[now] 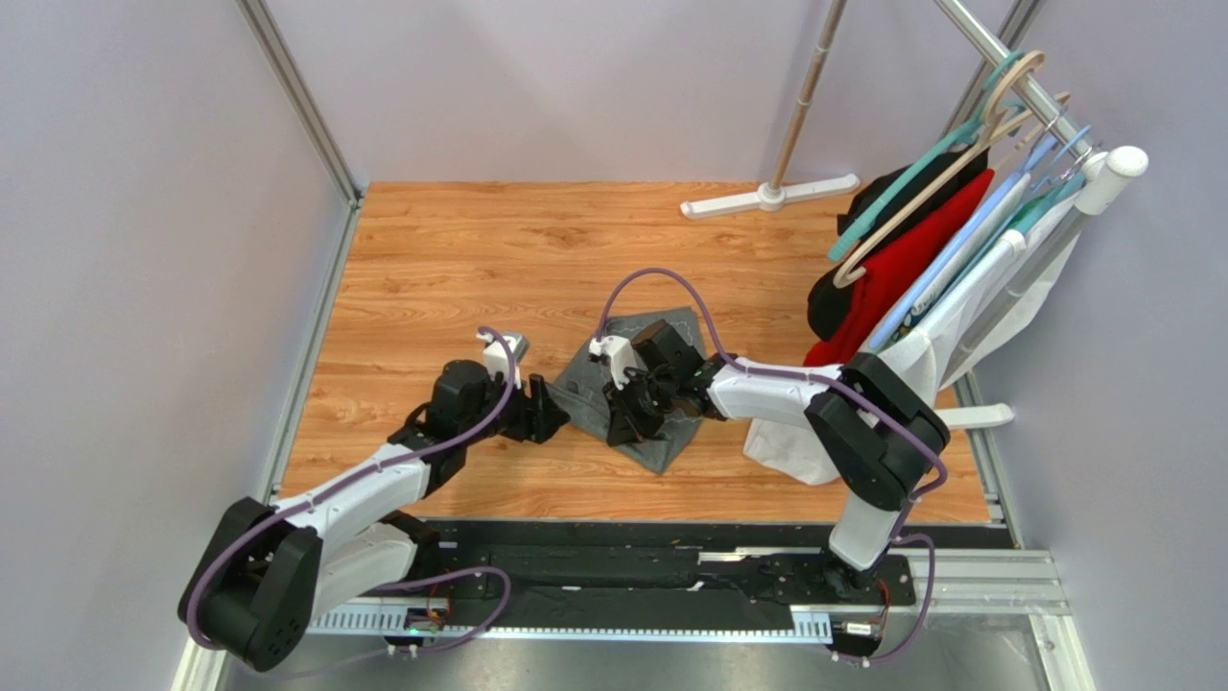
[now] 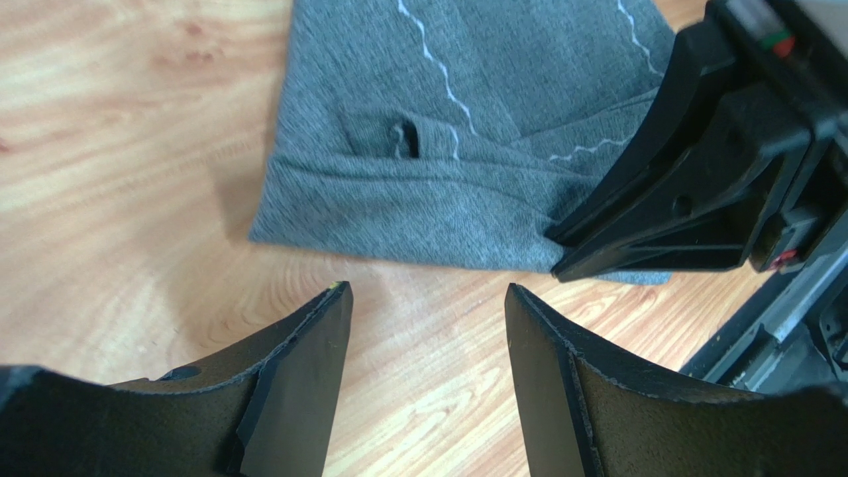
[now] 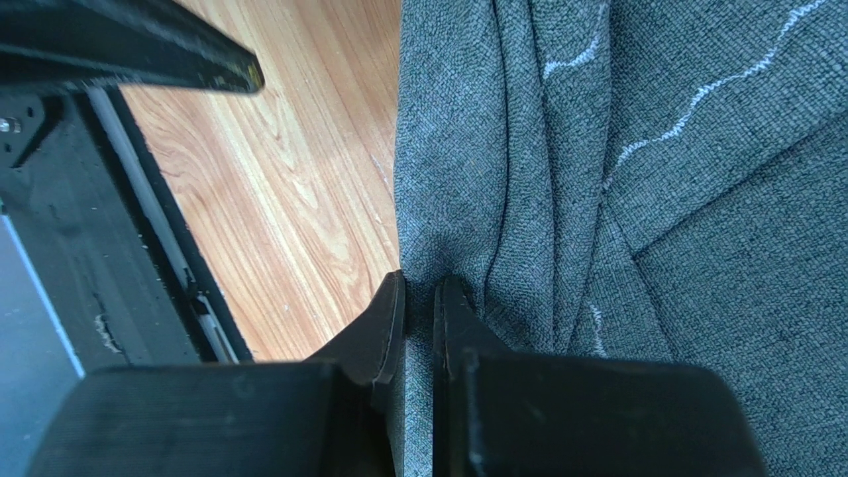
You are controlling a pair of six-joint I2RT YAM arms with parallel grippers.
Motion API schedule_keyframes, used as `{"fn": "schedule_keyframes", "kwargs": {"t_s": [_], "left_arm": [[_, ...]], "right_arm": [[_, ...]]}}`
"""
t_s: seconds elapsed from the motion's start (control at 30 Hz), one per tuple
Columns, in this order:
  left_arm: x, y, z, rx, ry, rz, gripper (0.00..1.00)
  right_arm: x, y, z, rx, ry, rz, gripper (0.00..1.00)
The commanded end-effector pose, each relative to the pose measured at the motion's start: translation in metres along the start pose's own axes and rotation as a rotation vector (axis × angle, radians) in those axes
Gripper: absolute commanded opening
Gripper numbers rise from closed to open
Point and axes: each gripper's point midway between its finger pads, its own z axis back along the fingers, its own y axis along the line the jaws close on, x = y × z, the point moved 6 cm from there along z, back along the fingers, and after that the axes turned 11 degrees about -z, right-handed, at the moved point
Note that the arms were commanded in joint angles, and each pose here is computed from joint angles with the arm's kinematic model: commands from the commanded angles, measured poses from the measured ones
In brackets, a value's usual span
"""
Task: Fold the napkin, place the utensils inside, and roll it up
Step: Roll the napkin with the utensil
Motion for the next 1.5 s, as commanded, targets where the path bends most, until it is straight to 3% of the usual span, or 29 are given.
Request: {"fn": "schedule_keyframes", "kwargs": {"t_s": [0.0,0.33,0.63,0.87,0.97,1.0,1.07,1.23,1.37,1.47], "left_arm": [[-0.001,-0.008,-0.002,-0.006,-0.008,0.045,0.68],[-0.007,-0.011,-0.028,0.009,0.009,0.102,0.70],[-0.007,-0.010,-0.047,0.027,-0.037,0.240,0.73],[-0.027,-0.007,-0.056,0.066,-0.004,0.322,0.73],[-0.028,-0.005,-0.057,0.101,-0.018,0.316,0.61],[-0.029,-0.004,-0.057,0.117,-0.021,0.313,0.49],[-0.031,-0.002,-0.058,0.147,-0.028,0.310,0.38],[-0.031,-0.004,-0.062,0.148,-0.033,0.292,0.28],[-0.028,-0.002,-0.061,0.171,-0.059,0.277,0.08],[-0.022,-0.003,-0.060,0.166,-0.080,0.249,0.00]], "right_arm": [[0.010,0.004,0.000,0.082,-0.024,-0.058,0.00],[0.011,-0.005,0.001,0.165,-0.048,-0.132,0.00],[0.008,-0.009,0.002,0.161,-0.043,-0.140,0.00],[0.006,-0.010,0.002,0.161,-0.041,-0.136,0.00],[0.004,-0.009,0.002,0.165,-0.036,-0.139,0.00],[0.004,-0.009,0.002,0.166,-0.037,-0.137,0.00],[0.004,-0.009,0.002,0.170,-0.035,-0.136,0.00],[0.002,-0.012,-0.002,0.169,-0.021,-0.148,0.00],[0.002,-0.014,-0.001,0.148,-0.030,-0.146,0.00],[0.005,-0.016,0.001,0.103,-0.050,-0.134,0.00]]}}
